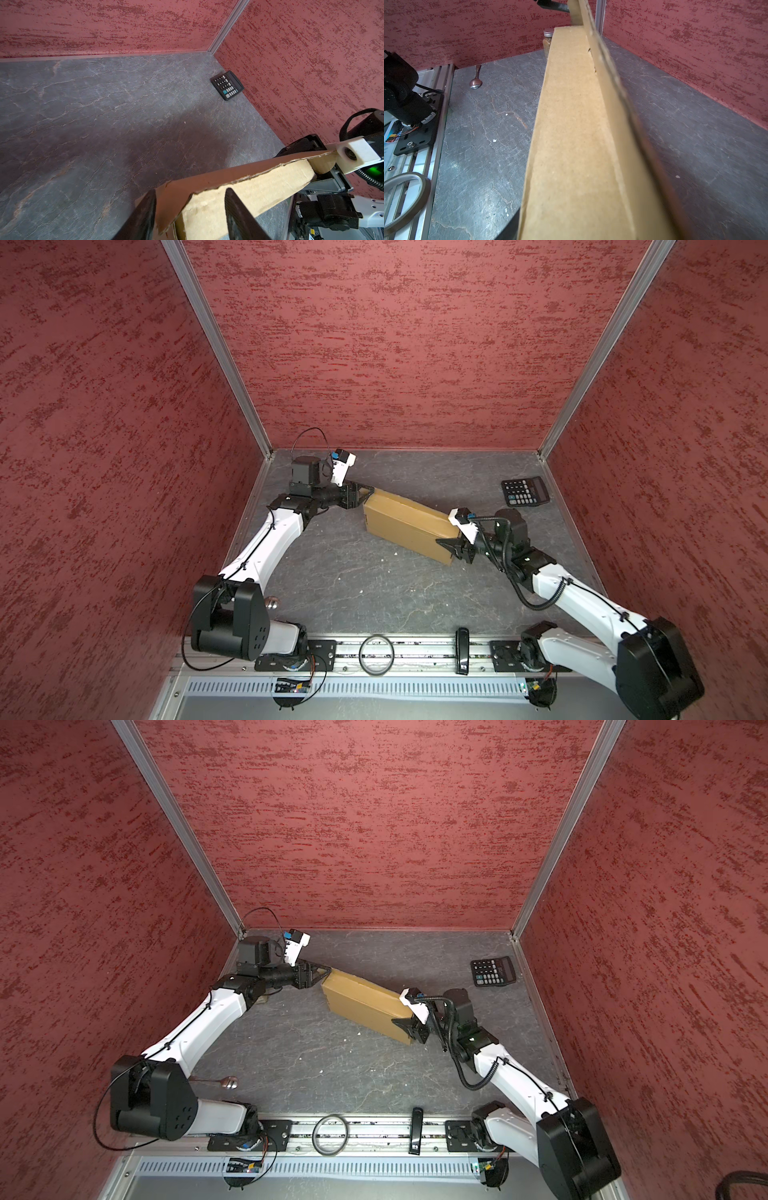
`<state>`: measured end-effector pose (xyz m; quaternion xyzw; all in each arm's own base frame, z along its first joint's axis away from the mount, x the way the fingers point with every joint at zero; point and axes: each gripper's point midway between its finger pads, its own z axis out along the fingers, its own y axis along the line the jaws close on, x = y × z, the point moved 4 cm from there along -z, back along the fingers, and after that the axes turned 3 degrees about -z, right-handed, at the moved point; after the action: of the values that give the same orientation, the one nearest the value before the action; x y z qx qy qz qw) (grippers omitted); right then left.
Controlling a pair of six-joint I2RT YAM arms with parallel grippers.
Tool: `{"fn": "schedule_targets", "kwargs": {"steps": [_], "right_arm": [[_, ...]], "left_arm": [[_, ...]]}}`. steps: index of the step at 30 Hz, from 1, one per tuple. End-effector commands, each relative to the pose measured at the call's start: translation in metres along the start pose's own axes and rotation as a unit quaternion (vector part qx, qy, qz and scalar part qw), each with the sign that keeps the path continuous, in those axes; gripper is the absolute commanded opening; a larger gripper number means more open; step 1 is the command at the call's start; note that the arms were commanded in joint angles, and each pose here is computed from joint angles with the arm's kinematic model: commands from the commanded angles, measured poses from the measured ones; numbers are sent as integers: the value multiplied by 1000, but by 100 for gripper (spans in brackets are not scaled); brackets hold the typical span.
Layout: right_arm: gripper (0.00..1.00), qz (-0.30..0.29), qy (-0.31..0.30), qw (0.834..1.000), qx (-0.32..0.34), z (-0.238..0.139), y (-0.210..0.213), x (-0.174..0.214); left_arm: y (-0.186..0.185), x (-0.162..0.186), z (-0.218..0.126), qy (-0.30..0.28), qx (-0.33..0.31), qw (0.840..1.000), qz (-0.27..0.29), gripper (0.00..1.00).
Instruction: Fold the paper box
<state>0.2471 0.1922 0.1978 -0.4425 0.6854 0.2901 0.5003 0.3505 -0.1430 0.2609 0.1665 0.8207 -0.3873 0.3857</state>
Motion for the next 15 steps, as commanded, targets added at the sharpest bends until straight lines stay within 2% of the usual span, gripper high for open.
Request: {"fn": "schedule_targets", "kwargs": {"steps": [1,15], "right_arm": [[40,-21,-18,1000,5,0,-2,-13],[40,-19,-19,1000,7,1,-3,-12]], "left_arm": [[-4,2,3,-1,12,1000,3,53],[-19,11,1,3,16,1000,-7,47]]}}
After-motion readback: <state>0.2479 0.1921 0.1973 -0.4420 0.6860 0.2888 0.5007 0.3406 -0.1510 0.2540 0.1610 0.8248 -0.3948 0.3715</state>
